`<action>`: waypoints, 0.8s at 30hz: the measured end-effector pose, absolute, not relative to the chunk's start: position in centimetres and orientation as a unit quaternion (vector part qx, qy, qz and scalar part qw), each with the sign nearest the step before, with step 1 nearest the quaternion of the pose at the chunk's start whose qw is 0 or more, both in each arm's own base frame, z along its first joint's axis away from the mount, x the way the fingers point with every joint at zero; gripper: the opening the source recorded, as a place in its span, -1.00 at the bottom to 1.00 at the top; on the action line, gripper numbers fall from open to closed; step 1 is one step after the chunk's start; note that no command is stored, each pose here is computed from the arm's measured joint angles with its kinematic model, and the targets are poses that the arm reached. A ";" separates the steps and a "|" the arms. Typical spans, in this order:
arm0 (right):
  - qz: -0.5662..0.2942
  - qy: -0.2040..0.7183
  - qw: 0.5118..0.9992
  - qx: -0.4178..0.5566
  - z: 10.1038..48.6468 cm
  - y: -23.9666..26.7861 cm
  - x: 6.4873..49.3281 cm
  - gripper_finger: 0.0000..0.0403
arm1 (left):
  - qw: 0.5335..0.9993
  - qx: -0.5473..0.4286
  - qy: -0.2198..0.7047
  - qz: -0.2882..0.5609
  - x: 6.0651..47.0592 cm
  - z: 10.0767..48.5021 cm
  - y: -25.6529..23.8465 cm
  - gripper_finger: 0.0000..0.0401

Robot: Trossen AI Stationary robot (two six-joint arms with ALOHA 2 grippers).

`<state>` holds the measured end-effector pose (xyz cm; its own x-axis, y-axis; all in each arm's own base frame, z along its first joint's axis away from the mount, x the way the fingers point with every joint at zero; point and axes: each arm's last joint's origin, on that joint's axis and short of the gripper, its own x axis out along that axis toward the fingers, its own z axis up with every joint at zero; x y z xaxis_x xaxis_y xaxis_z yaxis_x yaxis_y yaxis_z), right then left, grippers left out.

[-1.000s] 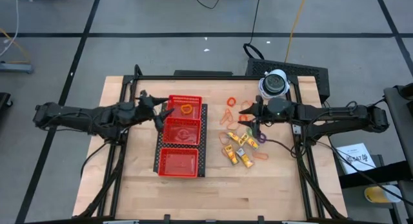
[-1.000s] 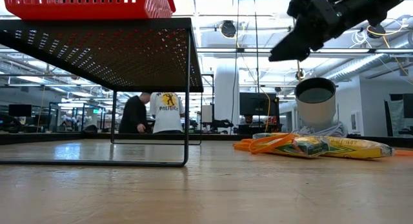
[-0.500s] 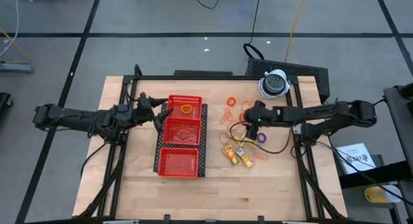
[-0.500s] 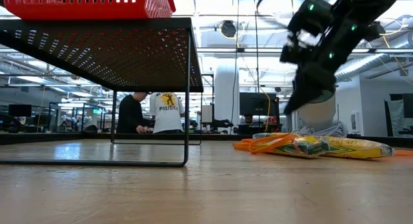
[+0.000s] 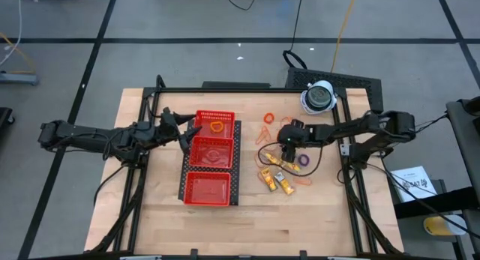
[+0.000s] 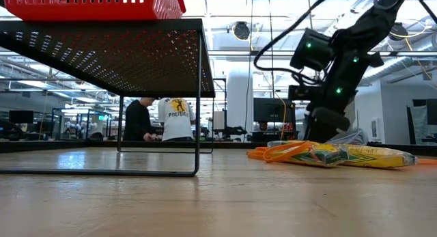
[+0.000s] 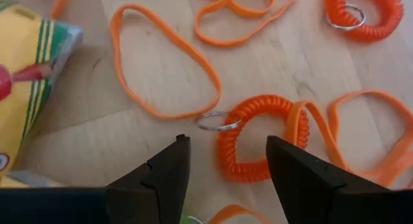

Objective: Pick & Place Office Desk Supplies
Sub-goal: Put the orange spring keychain into the top red basket on the shelf

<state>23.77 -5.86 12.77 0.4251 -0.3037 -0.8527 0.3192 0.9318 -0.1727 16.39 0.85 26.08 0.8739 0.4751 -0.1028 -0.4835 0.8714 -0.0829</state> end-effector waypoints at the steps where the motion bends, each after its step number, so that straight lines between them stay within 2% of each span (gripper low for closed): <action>1: -0.186 0.507 0.842 0.011 12.6 -6.1 23.8 -0.07 | 0.967 -0.053 0.040 0.248 16.4 26.1 0.9 0.27; 7: -0.188 0.514 0.836 0.027 12.1 -6.8 23.6 -0.29 | 0.966 -0.054 0.039 0.248 16.4 26.1 0.9 0.27; 19: -0.176 0.517 0.838 0.024 12.1 -7.0 23.6 -0.90 | 0.966 -0.060 0.038 0.248 16.4 26.1 0.9 0.27; 24: -0.179 0.504 0.845 0.021 12.5 -7.0 23.6 -0.95 | 0.966 -0.064 0.037 0.248 16.4 26.1 0.9 0.27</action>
<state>23.62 -6.99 12.46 0.4277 -0.2811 -0.8591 0.3233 0.9351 -0.1449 16.39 0.85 26.09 0.8739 0.4751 -0.1026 -0.4845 0.8683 -0.1062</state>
